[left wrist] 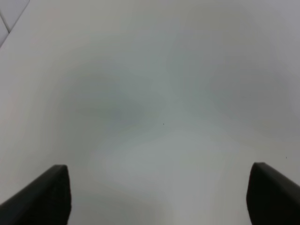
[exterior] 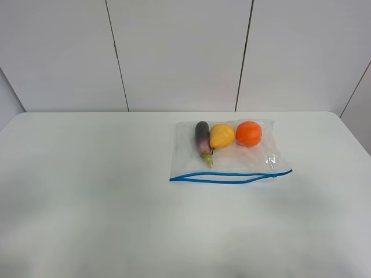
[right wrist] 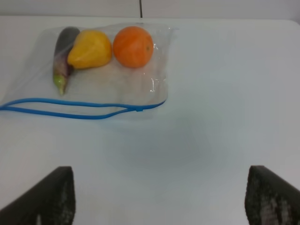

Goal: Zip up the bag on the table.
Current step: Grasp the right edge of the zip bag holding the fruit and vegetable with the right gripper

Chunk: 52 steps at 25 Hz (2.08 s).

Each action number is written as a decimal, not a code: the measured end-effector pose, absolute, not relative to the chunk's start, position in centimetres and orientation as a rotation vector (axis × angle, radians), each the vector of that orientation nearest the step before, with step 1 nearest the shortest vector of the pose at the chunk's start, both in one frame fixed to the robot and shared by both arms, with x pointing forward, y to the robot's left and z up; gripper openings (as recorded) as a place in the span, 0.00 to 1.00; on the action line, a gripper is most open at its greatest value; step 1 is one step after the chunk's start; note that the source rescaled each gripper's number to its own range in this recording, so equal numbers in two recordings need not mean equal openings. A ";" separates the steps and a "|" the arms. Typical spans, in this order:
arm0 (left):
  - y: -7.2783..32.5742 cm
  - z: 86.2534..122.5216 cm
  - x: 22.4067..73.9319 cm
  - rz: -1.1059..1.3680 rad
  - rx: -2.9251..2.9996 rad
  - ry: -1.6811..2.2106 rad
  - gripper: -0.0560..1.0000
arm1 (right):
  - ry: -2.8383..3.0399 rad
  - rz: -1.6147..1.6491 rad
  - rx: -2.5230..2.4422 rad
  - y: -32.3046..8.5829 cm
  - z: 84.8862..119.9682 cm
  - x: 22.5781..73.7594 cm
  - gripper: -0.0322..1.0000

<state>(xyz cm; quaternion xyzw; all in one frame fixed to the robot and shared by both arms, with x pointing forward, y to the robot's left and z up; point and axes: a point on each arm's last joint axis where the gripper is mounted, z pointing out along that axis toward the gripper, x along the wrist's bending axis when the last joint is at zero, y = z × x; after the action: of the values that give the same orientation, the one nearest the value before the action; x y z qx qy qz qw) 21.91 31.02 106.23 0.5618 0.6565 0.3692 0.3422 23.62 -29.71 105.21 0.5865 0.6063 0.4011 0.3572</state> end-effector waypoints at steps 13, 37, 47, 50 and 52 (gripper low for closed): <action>31.0 106.2 21.9 0.960 1.461 1.707 1.00 | 1.565 1.035 1.514 -29.7 105.2 23.6 0.83; 31.0 106.2 21.9 0.959 1.462 1.706 1.00 | 1.565 1.034 1.514 -29.7 105.2 23.6 0.83; 31.0 106.2 21.9 0.958 1.461 1.706 1.00 | 1.556 1.042 1.505 -29.7 105.5 23.5 0.83; 31.0 106.2 21.9 0.957 1.461 1.705 1.00 | 1.525 1.071 1.475 -29.7 106.2 23.4 0.83; 31.0 106.2 21.9 0.957 1.461 1.705 1.00 | 1.505 1.089 1.456 -29.7 106.5 23.5 0.83</action>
<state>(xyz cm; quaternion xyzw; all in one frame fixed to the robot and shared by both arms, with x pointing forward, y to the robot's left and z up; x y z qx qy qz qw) 21.92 31.00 106.23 0.5623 0.6561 0.3683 0.3431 23.46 -29.72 106.46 0.5705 0.5896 0.4268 0.3806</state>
